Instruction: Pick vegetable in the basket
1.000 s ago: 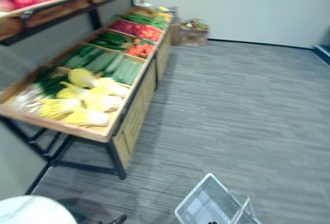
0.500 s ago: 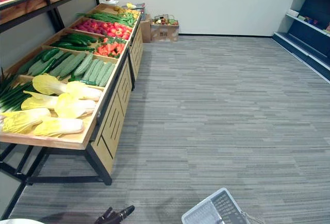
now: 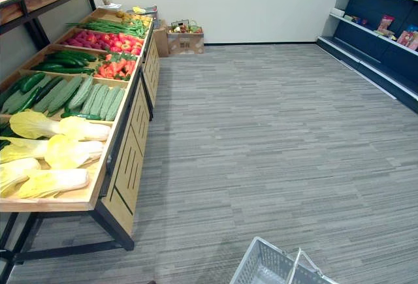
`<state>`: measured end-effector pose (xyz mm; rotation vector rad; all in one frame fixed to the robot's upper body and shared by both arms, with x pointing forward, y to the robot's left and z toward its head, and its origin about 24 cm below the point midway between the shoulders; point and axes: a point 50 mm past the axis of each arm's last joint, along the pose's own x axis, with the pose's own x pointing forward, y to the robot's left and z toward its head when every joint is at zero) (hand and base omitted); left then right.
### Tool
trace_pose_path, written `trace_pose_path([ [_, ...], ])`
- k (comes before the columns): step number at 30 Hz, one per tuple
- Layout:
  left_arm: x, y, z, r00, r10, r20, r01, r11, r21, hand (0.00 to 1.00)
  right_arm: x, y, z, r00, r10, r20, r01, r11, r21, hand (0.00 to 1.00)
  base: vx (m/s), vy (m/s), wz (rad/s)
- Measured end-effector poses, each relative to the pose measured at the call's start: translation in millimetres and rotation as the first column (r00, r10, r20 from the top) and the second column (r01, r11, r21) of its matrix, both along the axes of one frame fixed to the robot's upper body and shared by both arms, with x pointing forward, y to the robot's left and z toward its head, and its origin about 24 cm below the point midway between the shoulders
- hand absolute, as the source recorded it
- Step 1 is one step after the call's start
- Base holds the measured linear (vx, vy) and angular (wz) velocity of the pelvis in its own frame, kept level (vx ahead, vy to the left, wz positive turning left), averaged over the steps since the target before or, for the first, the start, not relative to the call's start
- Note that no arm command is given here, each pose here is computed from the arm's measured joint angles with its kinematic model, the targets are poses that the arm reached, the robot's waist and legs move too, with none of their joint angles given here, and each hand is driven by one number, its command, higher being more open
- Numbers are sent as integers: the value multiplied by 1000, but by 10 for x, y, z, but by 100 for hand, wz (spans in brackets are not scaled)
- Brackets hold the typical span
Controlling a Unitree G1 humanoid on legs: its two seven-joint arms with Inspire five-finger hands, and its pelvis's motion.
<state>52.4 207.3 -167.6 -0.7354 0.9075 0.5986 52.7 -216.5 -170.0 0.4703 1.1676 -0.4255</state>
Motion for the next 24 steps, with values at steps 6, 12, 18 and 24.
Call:
trace_pose_path([
  [6,-8,-13,-1,1000,-1,0,1,1000,5,100,-14,37,-11,994,-110,2,110,994,13,0,0,0,3],
  [12,-10,-67,-9,996,-84,-23,84,996,26,100,-158,3,-23,957,-290,-23,290,957,8,0,36,3,-4],
  [18,30,-68,-4,983,-181,-28,182,982,47,100,-197,7,-31,938,-345,-36,345,938,-3,0,16,11,-11],
  [24,30,-52,-5,993,-118,-31,120,992,44,100,-133,20,-31,938,-346,-30,347,938,2,0,-45,24,-13],
])
